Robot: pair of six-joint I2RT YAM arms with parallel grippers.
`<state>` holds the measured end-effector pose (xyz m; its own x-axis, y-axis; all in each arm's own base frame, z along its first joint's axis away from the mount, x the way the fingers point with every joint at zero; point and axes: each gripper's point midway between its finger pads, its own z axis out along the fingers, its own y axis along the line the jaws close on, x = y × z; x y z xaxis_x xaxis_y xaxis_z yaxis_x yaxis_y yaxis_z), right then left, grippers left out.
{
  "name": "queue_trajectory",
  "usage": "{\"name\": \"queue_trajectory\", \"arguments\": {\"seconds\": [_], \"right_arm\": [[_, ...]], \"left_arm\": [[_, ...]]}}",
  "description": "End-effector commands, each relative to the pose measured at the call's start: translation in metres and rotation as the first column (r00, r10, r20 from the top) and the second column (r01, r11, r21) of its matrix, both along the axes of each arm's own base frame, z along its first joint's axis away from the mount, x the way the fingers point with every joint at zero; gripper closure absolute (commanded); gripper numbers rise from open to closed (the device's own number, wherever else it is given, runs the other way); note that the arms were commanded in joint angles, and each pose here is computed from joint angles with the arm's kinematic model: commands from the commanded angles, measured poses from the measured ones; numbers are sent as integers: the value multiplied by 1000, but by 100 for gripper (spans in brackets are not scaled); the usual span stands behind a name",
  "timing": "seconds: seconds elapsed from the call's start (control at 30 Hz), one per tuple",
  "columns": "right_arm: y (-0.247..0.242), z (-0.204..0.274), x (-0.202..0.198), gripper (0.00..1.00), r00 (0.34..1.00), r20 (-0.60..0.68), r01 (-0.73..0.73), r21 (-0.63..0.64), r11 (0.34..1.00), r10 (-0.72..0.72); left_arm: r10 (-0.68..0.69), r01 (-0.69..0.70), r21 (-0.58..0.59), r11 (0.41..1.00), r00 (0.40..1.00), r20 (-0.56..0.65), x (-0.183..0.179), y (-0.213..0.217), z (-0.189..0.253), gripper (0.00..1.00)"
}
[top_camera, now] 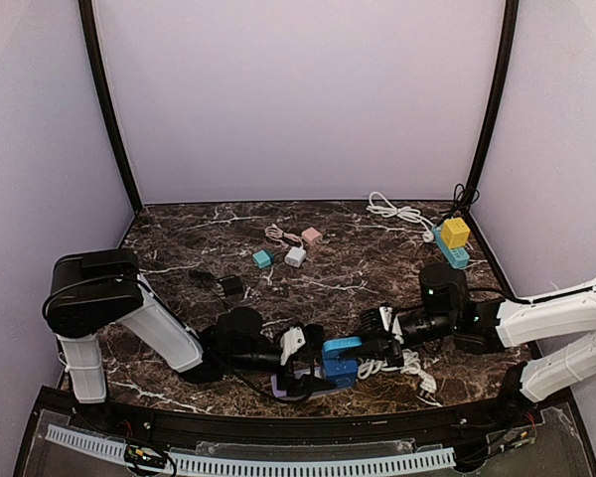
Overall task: Insert the plug
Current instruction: Insert the plug into the socket.
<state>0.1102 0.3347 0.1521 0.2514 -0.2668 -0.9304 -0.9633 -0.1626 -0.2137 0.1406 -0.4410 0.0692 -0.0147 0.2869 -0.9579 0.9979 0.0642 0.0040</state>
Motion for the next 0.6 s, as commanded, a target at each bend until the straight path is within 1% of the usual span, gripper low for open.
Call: {"name": "queue_trajectory", "arguments": {"seconds": [0.0, 0.1, 0.17, 0.23, 0.27, 0.3, 0.33, 0.37, 0.4, 0.43, 0.5, 0.53, 0.57], "right_arm": [[0, 0, 4, 100, 1000, 21, 13, 16, 1000, -13], [-1, 0, 5, 100, 999, 27, 18, 18, 1000, -18], [-1, 0, 5, 100, 1000, 25, 18, 15, 1000, -19], [-2, -1, 4, 100, 1000, 21, 19, 12, 1000, -20], [-2, -1, 4, 100, 1000, 19, 20, 10, 1000, -20], [-2, -1, 4, 100, 1000, 18, 22, 12, 1000, -22], [-2, -1, 4, 100, 1000, 17, 23, 12, 1000, -24], [-2, -1, 5, 100, 1000, 16, 24, 14, 1000, -24], [-2, 0, 5, 100, 1000, 16, 24, 16, 1000, -24], [-1, 1, 5, 100, 1000, 14, 26, 18, 1000, -26], [-1, 2, 6, 100, 999, 13, 30, 22, 999, -30], [-1, 3, 6, 100, 999, 13, 33, 24, 999, -33], [-1, 3, 8, 100, 999, 12, 39, 23, 999, -40]], "left_arm": [[-5, 5, -40, 999, 1000, 17, 0, -10, 9, 19], [-4, 5, -43, 999, 1000, 25, 2, -11, 10, 26], [-5, 6, -44, 999, 1000, 28, 1, -12, 10, 32], [-8, 10, -45, 999, 1000, 27, 1, -12, 11, 41], [-12, 13, -45, 999, 1000, 27, 0, -12, 11, 49], [-23, 24, -41, 999, 999, 25, -2, -12, 9, 53], [-31, 32, -38, 999, 999, 24, -3, -11, 8, 61], [-52, 53, -33, 998, 998, 32, -7, -10, 7, 64], [-64, 65, -26, 998, 997, 38, -9, -9, 5, 72], [-95, 96, -16, 995, 994, 62, -14, -7, 1, 76], [-120, 120, 0, 993, 988, 103, -16, -4, -3, 89], [-121, 121, 7, 993, 986, 111, -16, -4, -4, 92], [-122, 120, 20, 993, 985, 120, -16, -3, -7, 97]]}}
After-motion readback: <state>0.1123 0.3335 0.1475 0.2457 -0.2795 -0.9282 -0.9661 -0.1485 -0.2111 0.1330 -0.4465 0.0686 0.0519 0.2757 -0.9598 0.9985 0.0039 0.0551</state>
